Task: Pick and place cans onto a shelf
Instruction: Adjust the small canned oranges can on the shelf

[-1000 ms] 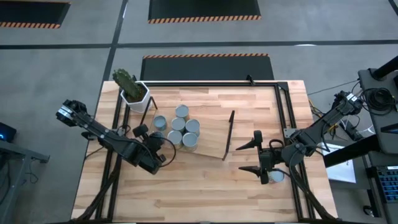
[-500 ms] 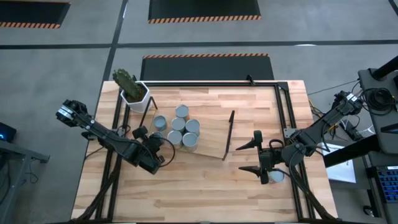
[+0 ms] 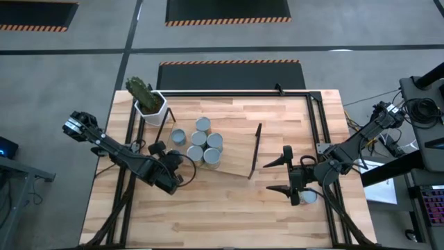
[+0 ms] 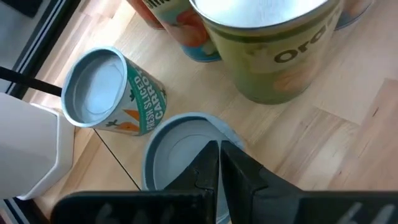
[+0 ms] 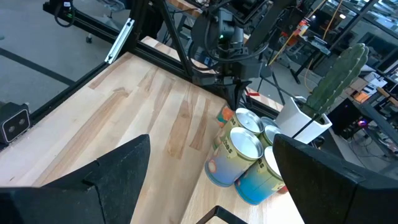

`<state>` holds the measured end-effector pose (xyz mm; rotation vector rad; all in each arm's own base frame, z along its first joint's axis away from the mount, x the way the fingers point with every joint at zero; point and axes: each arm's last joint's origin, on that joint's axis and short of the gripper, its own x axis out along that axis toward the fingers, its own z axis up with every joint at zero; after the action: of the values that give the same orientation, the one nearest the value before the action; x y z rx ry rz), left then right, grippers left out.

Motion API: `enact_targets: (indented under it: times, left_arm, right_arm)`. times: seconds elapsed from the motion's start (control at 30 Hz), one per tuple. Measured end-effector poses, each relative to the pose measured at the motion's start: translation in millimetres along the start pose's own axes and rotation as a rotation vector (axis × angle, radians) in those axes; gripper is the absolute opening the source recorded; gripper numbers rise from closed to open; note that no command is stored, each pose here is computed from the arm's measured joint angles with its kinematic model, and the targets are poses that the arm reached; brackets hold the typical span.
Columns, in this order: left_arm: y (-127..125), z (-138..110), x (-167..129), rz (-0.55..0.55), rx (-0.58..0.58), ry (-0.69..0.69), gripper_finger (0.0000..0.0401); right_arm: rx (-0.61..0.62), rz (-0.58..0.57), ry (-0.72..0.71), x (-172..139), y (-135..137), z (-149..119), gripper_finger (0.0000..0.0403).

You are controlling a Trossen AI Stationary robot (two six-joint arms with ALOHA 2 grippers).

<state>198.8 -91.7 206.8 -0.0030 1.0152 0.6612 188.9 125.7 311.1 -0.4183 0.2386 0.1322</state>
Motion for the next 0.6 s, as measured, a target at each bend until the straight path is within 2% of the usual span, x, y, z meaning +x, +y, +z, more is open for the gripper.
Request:
enact_targets:
  times: [0.1, 0.3, 0.43, 0.6]
  left_arm:
    - [-1, 5, -6, -0.014, 0.001, -0.001, 0.0000]
    - [-3, 23, -28, -0.111, 0.032, 0.043, 0.0000]
    - [-6, 17, -27, -0.192, 0.095, 0.156, 0.0000]
    - [-4, 4, -17, -0.175, 0.087, 0.222, 0.0000]
  right_arm:
    - [0.000, 0.000, 0.000, 0, 0, 0, 0.0327]
    - [0.000, 0.000, 0.000, 0, 0, 0, 0.0327]
    - [0.000, 0.000, 0.000, 0, 0, 0, 0.0327]
    - [0.000, 0.000, 0.001, 0, 0, 0, 0.0327]
